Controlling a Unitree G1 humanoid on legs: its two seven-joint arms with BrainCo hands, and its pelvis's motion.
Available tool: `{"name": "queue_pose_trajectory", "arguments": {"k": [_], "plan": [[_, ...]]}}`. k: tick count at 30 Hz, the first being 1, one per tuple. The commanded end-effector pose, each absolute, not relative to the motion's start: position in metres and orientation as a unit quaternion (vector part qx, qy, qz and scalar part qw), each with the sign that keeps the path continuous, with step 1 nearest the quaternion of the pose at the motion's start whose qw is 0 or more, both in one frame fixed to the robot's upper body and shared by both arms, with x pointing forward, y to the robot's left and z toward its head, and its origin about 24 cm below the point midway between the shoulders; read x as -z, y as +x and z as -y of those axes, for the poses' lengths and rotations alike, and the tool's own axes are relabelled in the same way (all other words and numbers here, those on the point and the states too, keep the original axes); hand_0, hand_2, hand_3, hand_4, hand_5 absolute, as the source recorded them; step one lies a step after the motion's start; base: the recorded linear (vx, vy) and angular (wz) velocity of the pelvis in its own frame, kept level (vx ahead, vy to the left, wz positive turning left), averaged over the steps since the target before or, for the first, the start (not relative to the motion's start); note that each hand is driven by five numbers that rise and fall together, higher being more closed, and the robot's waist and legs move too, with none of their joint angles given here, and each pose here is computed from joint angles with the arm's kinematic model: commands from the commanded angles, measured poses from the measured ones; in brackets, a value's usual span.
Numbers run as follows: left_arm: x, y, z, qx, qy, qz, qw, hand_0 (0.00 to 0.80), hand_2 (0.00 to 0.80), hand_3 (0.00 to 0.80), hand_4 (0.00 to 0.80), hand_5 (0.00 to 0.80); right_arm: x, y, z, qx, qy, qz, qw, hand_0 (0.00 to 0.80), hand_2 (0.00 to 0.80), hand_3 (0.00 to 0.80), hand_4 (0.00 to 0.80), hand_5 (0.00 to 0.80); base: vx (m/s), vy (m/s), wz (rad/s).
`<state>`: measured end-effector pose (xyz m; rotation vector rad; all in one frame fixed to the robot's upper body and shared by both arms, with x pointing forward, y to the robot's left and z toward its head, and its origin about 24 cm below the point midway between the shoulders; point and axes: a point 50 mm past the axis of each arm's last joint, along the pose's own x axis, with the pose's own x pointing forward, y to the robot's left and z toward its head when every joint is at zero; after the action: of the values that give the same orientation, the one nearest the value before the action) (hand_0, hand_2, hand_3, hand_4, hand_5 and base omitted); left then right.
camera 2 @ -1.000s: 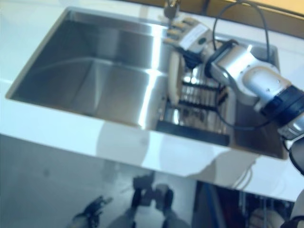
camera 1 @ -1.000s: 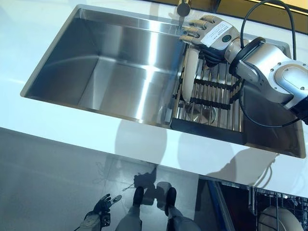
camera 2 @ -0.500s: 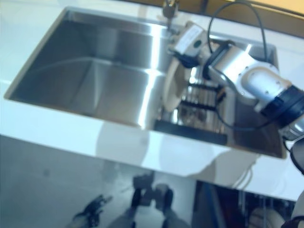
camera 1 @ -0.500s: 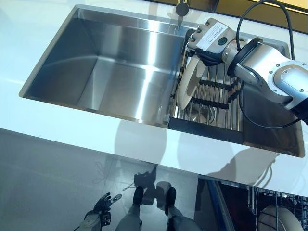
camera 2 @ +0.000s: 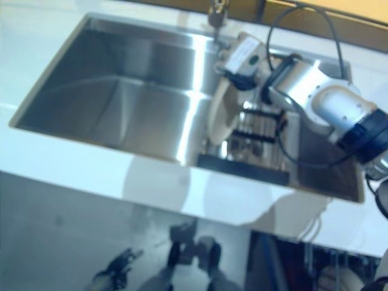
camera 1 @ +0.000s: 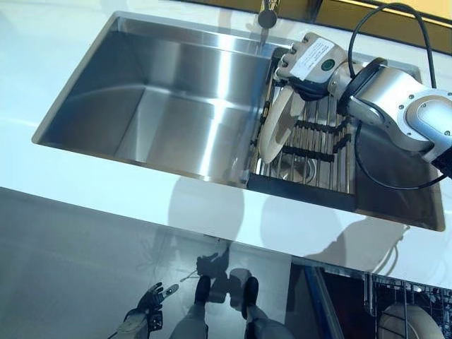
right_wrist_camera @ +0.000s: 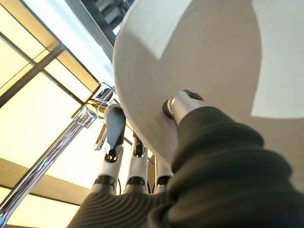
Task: Take plates into dishwasher
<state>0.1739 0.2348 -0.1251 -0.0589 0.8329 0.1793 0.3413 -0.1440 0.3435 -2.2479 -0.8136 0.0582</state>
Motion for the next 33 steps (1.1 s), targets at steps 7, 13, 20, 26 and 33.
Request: {"name": "queue_pose_trajectory", "arguments": {"k": [7,13,20,26,33], "plan": [[0.136,0.148,-0.244,-0.111,-0.018,-0.442,0.890,0.000,0.000,0.000,0.000,0.000,-0.375,0.342,0.188,0.074,-0.867,0.298,0.394,0.800,0.800,0.800,0.800,0.800,0.035,0.030,-0.09],[0.143,0.132,-0.240,-0.100,-0.013,-0.465,0.880,0.000,0.000,0.000,0.000,0.000,-0.379,0.337,0.216,0.107,-0.872,0.268,0.395,0.800,0.800,0.800,0.800,0.800,0.070,0.047,-0.24],[0.149,0.120,-0.234,-0.083,-0.006,-0.489,0.868,0.000,0.000,0.000,0.000,0.000,-0.386,0.332,0.255,0.161,-0.884,0.205,0.388,0.800,0.800,0.800,0.800,0.800,0.077,0.040,-0.24],[0.153,0.109,-0.234,-0.069,0.002,-0.510,0.858,0.000,0.000,0.000,0.000,0.000,-0.393,0.311,0.326,0.263,-0.850,0.093,0.447,0.800,0.800,0.800,0.800,0.800,0.057,0.019,-0.21],[0.154,0.105,-0.237,-0.065,0.001,-0.514,0.855,0.000,0.000,0.000,0.000,0.000,-0.392,0.274,0.392,0.355,-0.804,0.010,0.477,0.800,0.800,0.800,0.800,0.800,0.009,-0.005,-0.20]]}}
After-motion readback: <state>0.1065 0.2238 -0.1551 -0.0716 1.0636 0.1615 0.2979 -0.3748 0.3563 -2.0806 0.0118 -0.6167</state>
